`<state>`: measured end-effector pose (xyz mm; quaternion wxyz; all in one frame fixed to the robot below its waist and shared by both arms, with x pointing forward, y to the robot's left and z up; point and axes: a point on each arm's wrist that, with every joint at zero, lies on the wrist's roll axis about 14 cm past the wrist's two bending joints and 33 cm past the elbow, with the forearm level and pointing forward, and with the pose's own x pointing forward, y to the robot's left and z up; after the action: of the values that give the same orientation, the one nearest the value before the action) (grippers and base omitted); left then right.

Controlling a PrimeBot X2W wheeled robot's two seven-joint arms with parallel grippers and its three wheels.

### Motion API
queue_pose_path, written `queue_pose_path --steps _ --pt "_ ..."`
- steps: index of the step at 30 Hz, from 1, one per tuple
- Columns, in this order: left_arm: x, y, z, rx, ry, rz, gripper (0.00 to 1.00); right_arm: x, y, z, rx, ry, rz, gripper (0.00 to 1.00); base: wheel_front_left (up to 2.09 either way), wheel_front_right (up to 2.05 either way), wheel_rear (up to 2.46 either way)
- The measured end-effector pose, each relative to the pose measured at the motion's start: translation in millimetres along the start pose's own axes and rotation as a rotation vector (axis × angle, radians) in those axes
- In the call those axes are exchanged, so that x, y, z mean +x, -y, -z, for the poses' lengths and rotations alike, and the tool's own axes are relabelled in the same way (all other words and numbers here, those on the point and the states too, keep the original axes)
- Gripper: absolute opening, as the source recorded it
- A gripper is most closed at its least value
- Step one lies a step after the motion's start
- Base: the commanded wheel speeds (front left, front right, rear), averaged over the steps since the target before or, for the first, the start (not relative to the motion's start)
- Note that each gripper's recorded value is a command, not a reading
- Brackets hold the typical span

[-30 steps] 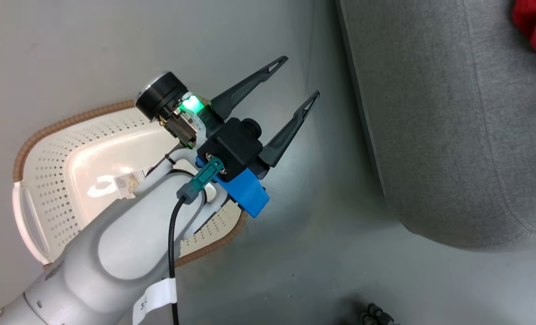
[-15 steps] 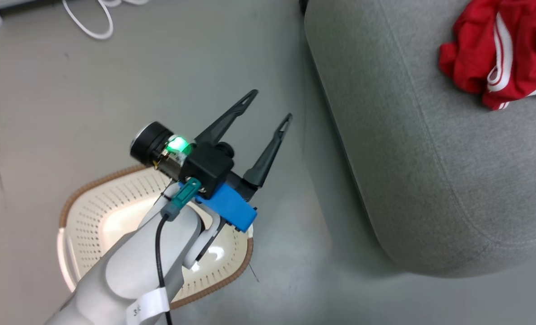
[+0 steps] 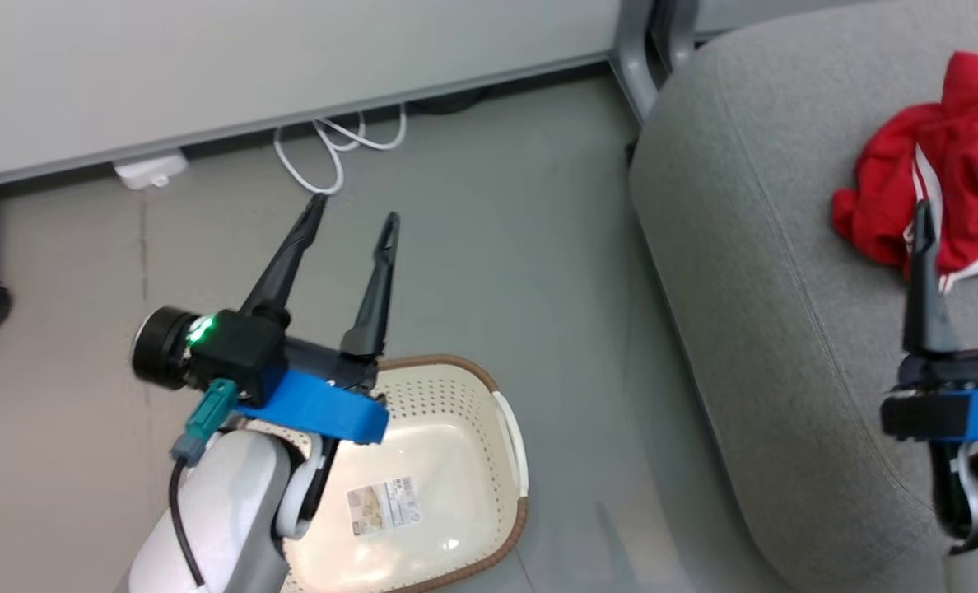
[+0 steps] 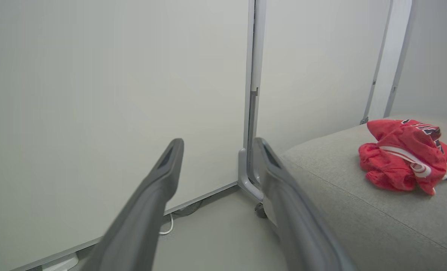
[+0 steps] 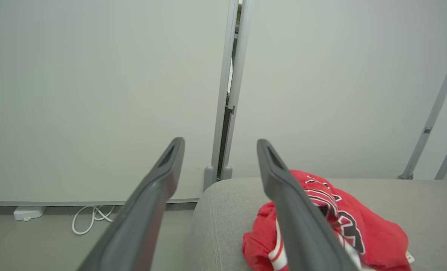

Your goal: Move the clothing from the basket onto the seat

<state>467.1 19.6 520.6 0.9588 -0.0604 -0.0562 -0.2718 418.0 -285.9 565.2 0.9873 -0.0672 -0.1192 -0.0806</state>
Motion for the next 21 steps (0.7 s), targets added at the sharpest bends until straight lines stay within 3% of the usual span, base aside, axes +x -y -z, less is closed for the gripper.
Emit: queue_pose_path --steps 10,21 --pt "-67 -57 -23 0.05 0.023 -0.257 1.0 -12 -79 -18 0.116 0.041 -0.199 1.0 0.0 0.0 0.0" --pt "-128 -89 -20 0.042 0.0 -0.446 1.0 -33 -107 -3 0.181 -0.026 -0.251 1.0 0.0 0.0 0.0"
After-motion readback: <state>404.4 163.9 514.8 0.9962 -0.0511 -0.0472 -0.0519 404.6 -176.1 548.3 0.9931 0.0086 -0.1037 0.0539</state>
